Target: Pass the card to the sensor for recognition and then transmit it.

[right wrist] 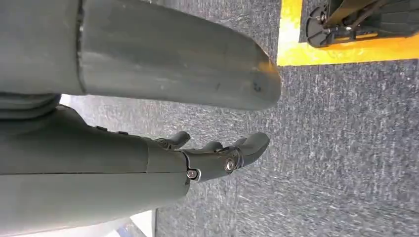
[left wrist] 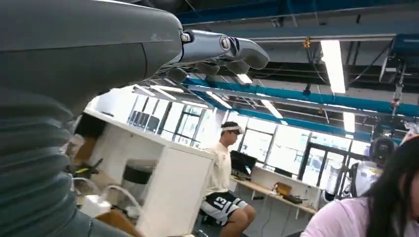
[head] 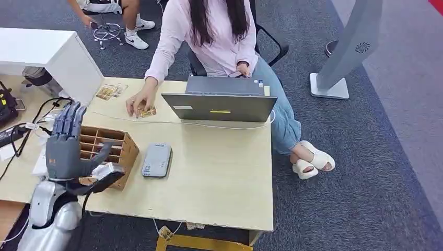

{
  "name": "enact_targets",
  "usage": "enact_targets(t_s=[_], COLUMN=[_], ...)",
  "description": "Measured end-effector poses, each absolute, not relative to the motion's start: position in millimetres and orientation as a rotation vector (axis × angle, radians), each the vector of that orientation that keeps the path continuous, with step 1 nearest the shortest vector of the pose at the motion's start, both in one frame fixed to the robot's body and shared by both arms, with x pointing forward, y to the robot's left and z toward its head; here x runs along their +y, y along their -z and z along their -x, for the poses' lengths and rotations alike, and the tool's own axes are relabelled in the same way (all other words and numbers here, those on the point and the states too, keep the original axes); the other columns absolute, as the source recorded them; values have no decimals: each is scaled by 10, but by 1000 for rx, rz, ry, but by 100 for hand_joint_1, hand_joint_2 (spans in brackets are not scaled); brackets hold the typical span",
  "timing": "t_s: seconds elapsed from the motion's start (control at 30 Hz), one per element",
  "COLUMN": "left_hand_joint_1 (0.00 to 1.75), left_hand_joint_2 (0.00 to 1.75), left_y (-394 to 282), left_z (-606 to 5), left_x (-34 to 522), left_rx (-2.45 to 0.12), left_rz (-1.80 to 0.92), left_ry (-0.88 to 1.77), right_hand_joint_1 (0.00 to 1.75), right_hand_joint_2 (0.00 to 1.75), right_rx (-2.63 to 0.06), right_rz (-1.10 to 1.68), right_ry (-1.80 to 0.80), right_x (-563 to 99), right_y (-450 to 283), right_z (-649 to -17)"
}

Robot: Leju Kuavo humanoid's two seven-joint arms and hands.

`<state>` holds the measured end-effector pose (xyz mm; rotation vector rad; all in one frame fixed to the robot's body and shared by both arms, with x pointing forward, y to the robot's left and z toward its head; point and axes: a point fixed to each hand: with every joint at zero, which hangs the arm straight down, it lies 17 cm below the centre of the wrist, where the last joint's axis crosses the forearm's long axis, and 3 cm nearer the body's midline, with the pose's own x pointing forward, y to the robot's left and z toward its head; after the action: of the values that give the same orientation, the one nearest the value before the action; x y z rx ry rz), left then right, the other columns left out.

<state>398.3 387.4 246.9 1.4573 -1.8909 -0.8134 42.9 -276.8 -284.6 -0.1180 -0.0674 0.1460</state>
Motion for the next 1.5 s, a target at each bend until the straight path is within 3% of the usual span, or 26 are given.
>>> enact_targets(t_s=[0.23,0.5,1.5], left_hand_joint_1=[0,0,0], left_hand_joint_2=[175,175,175], left_y=[-2096,-1631,-1419], left_z=[-3372,-3121,-3513], left_x=[4047,4304,4591], left_rx=[-1739,-1514,-1329], left_rz=[-1440,-1357,-1344], left_ry=[929,1048,1091], right_hand_joint_1=[0,0,0], right_hand_joint_2=[0,0,0], right_rx=[-54,-58,-83], right_rz=[129,129,103], right_ry=[-92,-68,-86], right_x=[-2774,-2761,-2713], right_y=[2848,2848,2842], right_z=[-409,-412,-461])
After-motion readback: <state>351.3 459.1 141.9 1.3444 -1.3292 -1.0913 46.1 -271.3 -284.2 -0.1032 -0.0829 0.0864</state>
